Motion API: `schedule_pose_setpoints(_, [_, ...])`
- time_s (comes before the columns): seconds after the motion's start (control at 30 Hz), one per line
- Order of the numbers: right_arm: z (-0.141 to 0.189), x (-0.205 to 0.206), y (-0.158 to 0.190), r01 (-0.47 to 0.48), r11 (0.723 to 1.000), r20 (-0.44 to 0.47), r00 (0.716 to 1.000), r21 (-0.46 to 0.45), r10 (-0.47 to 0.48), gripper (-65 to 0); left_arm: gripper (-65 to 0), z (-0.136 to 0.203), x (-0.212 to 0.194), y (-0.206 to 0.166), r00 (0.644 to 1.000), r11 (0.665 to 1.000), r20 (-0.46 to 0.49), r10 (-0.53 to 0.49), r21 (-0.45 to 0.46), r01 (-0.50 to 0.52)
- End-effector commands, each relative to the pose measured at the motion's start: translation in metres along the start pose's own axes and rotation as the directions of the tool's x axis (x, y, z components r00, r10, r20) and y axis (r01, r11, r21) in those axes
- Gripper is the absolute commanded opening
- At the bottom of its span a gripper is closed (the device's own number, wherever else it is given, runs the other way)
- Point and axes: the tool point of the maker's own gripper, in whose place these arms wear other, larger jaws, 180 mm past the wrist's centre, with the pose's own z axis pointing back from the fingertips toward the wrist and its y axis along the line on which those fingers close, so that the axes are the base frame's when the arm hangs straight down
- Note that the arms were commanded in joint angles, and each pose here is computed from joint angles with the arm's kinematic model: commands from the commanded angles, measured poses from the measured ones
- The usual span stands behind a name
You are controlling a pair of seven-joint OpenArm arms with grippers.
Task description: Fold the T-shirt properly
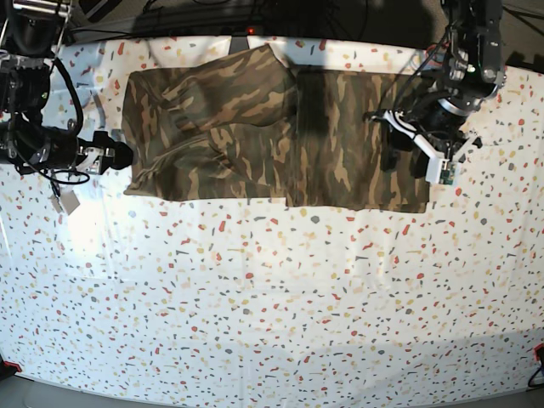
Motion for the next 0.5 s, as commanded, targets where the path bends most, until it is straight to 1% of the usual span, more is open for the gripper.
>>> schedule_pose_setpoints(0.0, [0.003, 0.011, -0.001, -0.021, 1.000, 0.014, 1.000, 0.007, 0.021, -34.9, -34.3, 0.003, 0.010, -0.008, 0.999, 0.999, 0.044, -0.003, -0.044, 0.005])
schedule_pose_setpoints(0.07, [-0.007, 0.003, 0.001, -0.014, 1.000, -0.034, 0.999, 0.024, 0.015, -34.9, -34.3, 0.005, 0.009, -0.019, 0.999, 0.995, 0.049, 0.016, -0.102, -0.011])
schedule_pose_setpoints(0.13, [-0.015, -0.003, 0.006, -0.019, 0.999, -0.066, 0.998, 0.043, 0.022, -34.9, -34.3, 0.006, 0.009, -0.021, 0.998, 0.993, 0.053, 0.034, -0.112, -0.028])
schedule_pose_setpoints(0.3, [-0.030, -0.015, 0.023, -0.053, 0.995, -0.128, 0.990, 0.085, 0.064, -34.9, -34.3, 0.006, 0.009, -0.020, 0.998, 0.994, 0.052, 0.030, -0.109, -0.024])
schedule_pose_setpoints(0.37, [-0.033, -0.017, 0.033, -0.052, 0.991, -0.137, 0.988, 0.125, 0.069, -34.9, -34.3, 0.006, 0.009, -0.020, 0.998, 0.994, 0.053, 0.030, -0.109, -0.024])
schedule_pose_setpoints(0.47, [-0.033, -0.018, 0.051, -0.027, 0.977, -0.136, 0.989, 0.212, 0.057, -34.9, -34.3, 0.006, 0.010, -0.020, 0.998, 0.994, 0.055, 0.030, -0.109, -0.024])
